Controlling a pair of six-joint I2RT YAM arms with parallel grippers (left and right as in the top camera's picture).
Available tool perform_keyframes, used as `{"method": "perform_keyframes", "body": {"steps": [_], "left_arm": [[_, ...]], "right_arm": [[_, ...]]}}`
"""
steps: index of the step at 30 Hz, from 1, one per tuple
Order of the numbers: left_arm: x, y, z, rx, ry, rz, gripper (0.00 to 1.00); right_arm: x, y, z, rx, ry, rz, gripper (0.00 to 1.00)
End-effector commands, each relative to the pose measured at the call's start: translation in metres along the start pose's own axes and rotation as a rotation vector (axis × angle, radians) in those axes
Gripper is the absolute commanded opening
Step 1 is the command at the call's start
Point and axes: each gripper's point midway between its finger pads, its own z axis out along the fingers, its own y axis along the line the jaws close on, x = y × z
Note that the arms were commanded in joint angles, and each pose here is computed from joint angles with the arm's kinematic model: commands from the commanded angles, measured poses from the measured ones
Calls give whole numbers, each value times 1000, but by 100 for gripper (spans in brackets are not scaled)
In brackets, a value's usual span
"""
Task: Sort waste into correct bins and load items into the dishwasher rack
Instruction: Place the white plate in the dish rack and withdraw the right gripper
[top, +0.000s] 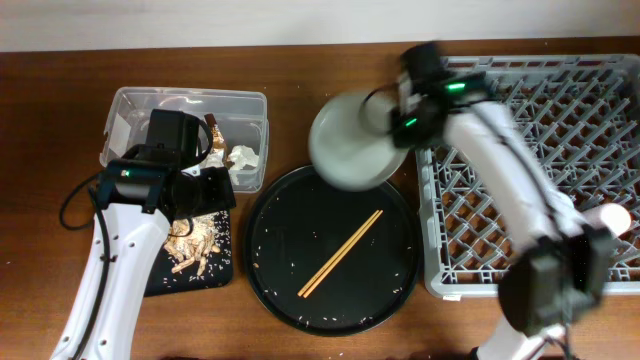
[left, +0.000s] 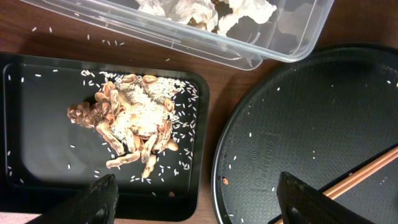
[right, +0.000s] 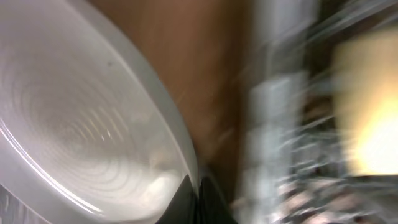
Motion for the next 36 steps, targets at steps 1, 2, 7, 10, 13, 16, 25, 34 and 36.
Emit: {"method": "perform_keyframes", "body": {"steps": [1, 2, 7, 10, 13, 16, 25, 34, 36], "left_arm": [[-1, 2, 0, -10, -7, -13, 81], [-1, 2, 0, -10, -8, -13, 81], [-3, 2, 0, -7, -15, -13, 82], [-3, 2, 0, -7, -15, -13, 82], [-4, 1, 0, -6, -18, -13, 82], [-6, 1, 0, -4, -25, -14, 82], [-7, 0, 0, -1, -32, -14, 82], [-9, 0, 0, 1, -38, -15, 85], [-9, 0, 0, 1, -38, -15, 85]], "right_arm": [[-38, -88, -63, 233, -219, 107, 4], [-43, -116, -73, 297, -256, 155, 4], [-51, -230, -107, 617, -353, 304, 4], [-42, -288, -130, 842, -382, 412, 4], [-38, -325, -152, 1025, -426, 495, 4], [-39, -345, -154, 1123, -418, 487, 4], [-28, -370, -90, 1164, -229, 401, 4], [-13, -311, -16, 804, -85, 349, 28], [-12, -304, -23, 773, -82, 345, 32]]}}
